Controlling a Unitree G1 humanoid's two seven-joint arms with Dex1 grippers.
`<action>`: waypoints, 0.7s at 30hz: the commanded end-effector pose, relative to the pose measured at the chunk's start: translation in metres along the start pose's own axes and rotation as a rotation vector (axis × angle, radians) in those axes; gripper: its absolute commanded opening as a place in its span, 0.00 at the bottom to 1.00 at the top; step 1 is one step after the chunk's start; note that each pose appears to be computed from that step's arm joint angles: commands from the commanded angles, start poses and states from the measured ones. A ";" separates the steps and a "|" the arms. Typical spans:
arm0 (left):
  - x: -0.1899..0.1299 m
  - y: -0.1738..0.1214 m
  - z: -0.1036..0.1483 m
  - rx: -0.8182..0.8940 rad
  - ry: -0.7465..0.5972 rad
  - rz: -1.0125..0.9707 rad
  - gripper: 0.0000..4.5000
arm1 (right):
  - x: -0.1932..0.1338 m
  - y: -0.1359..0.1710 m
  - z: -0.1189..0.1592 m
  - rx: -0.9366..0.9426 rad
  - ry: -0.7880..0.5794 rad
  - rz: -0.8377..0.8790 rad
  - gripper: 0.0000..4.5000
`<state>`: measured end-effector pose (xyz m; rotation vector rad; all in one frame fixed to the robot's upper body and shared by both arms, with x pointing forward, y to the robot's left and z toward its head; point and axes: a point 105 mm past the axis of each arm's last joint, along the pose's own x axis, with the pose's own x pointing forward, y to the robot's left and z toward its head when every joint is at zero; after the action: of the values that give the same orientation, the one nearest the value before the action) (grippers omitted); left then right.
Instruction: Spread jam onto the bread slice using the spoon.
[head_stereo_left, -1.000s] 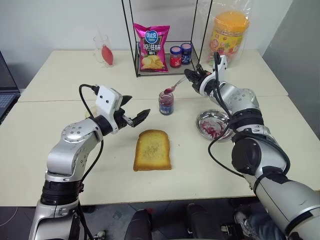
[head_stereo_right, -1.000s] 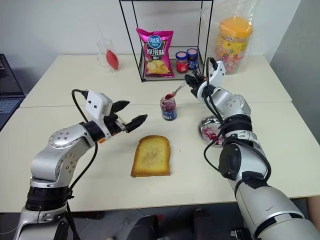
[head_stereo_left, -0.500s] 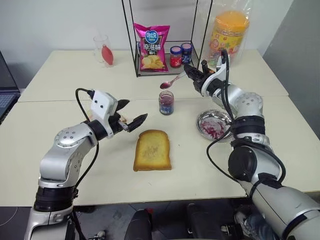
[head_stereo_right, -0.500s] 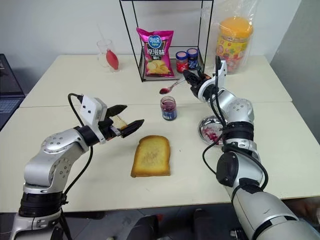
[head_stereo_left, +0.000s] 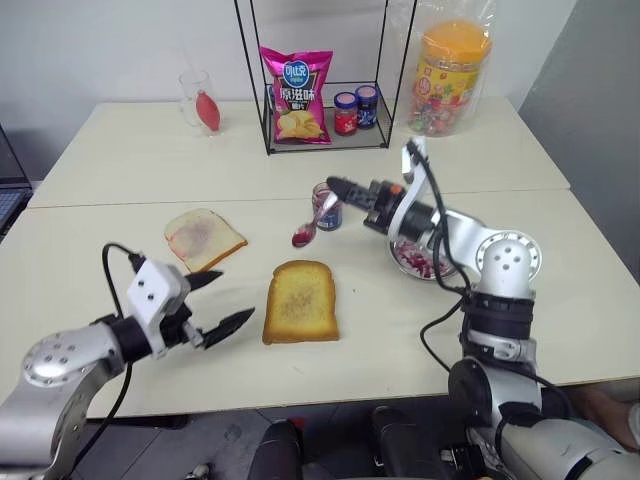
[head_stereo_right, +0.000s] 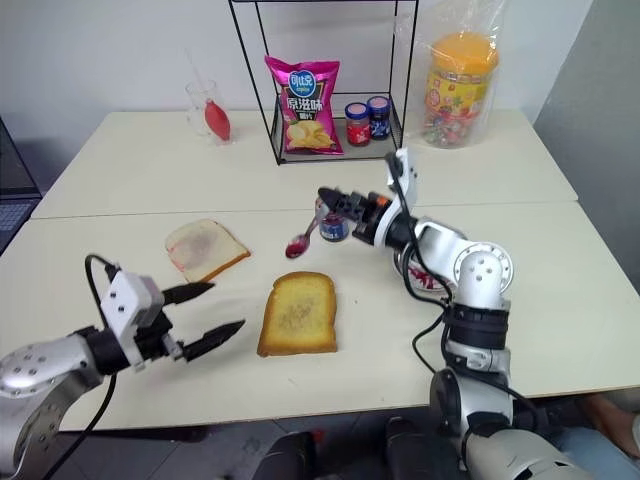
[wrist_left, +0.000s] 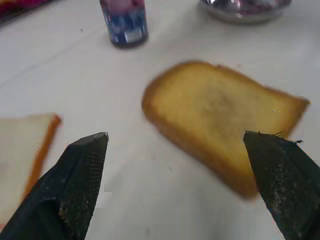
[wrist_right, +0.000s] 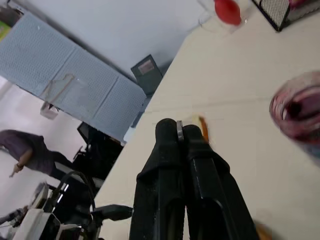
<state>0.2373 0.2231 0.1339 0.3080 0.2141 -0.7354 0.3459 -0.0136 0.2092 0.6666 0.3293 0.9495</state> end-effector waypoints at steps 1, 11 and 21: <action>-0.011 -0.006 0.007 0.068 -0.012 -0.012 1.00 | 0.007 0.018 -0.012 -0.108 0.021 0.051 0.01; -0.004 -0.023 -0.008 0.058 0.021 -0.073 1.00 | 0.017 0.015 -0.045 -0.448 0.118 0.036 0.01; 0.006 -0.027 -0.008 0.068 0.002 -0.094 1.00 | 0.014 0.039 -0.049 -0.765 0.135 0.118 0.01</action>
<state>0.2222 0.2069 0.1154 0.3455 0.2354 -0.8250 0.3120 0.0258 0.1788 -0.0150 0.1374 1.0911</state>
